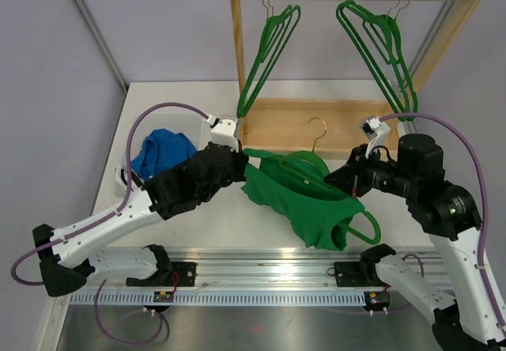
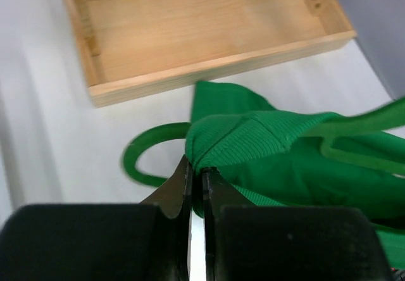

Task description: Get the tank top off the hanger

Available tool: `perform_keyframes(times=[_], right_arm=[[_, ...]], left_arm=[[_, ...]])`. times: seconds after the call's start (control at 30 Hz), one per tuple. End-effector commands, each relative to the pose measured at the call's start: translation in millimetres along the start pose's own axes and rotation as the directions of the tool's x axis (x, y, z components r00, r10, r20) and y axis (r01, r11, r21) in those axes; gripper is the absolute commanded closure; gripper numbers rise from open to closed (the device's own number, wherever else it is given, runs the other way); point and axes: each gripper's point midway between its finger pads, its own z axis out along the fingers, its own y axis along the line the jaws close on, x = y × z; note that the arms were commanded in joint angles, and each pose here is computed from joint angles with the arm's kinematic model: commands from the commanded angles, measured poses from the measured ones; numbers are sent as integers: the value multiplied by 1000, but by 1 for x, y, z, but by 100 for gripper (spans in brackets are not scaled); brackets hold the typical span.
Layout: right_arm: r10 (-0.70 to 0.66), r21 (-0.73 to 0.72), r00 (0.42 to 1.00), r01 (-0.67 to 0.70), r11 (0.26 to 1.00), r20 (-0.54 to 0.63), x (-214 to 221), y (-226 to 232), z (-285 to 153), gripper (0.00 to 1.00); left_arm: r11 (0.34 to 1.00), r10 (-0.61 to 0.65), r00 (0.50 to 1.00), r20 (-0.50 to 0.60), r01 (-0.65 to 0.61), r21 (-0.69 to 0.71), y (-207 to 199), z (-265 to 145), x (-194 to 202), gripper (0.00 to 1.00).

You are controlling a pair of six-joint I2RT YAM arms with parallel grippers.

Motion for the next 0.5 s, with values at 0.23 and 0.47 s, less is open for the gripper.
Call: perform_keyframes(times=[0.23,0.47], right_arm=[[-181,-169,976,199,965,121,2,36,-27,100],[-285,-300,895,392,870,344,-10,70,-42,100]], left_arm=[[928,-162,984,78,179,-328,125,-21,-14,100],[985,-163,985,-48,160,-67,83,-8,9,100]])
